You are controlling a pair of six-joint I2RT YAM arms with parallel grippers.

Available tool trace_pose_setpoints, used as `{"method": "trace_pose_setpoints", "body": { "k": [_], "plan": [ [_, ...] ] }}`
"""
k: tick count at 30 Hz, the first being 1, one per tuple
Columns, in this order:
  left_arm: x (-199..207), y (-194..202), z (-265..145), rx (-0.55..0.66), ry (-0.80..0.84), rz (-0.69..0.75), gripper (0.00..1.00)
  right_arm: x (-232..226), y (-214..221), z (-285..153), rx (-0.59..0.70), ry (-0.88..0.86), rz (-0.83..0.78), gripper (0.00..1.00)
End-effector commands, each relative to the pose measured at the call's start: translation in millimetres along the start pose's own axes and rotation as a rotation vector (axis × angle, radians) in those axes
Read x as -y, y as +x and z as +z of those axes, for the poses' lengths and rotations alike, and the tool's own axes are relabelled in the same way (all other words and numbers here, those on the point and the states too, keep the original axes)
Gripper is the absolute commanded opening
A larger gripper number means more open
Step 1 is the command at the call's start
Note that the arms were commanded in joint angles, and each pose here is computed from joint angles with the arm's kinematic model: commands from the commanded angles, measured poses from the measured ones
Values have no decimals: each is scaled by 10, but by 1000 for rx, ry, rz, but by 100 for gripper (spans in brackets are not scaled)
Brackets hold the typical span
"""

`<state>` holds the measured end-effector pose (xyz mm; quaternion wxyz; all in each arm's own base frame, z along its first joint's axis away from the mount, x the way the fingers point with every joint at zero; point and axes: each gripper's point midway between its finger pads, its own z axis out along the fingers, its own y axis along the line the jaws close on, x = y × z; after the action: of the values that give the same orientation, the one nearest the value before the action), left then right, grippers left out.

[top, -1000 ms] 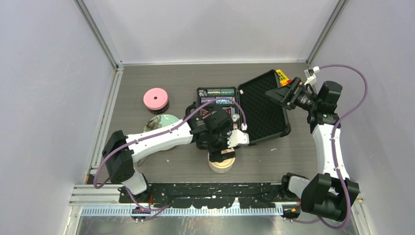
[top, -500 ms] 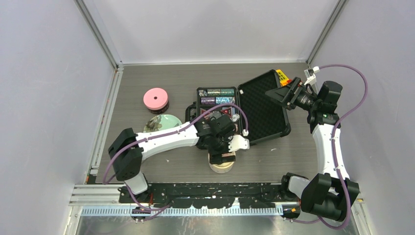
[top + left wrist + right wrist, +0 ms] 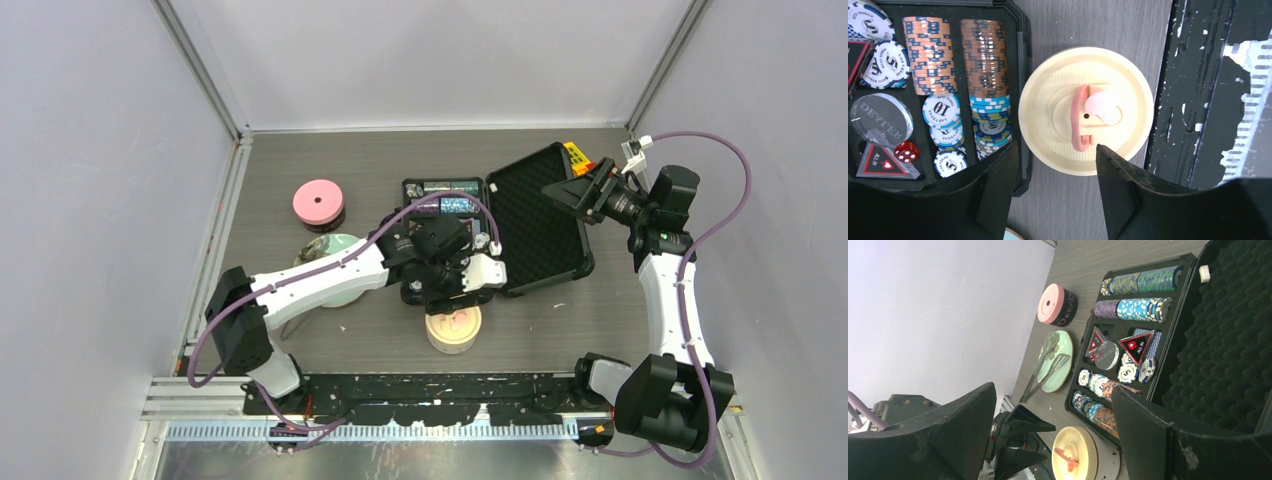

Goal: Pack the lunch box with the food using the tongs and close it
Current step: Close the box lid on the packing box, then move the packing box to the center of the board.

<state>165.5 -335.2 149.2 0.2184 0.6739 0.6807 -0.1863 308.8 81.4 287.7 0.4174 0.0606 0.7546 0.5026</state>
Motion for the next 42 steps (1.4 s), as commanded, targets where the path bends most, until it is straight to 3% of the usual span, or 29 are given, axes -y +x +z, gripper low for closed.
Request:
{"method": "trace_pose_setpoints", "body": {
  "k": [1,8,19,35,42],
  "plan": [
    [-106,-125,-108,45,-34,2,58,-92,-57,-24,17,-27,-45,89],
    [-149,-117,-51,37,-31,-4,50,-78,-53,-19,15,-27,-42,89],
    [-3,-180,-27,68,56,-23,50,-51,-40,-9,10,-25,-34,89],
    [-208,-95,161,15,-18,-31,37,-13,-40,4,5,-21,-24,89],
    [-311,-37,222,-3,-36,-61,35,-6,-37,8,3,-21,-23,89]
  ]
}}
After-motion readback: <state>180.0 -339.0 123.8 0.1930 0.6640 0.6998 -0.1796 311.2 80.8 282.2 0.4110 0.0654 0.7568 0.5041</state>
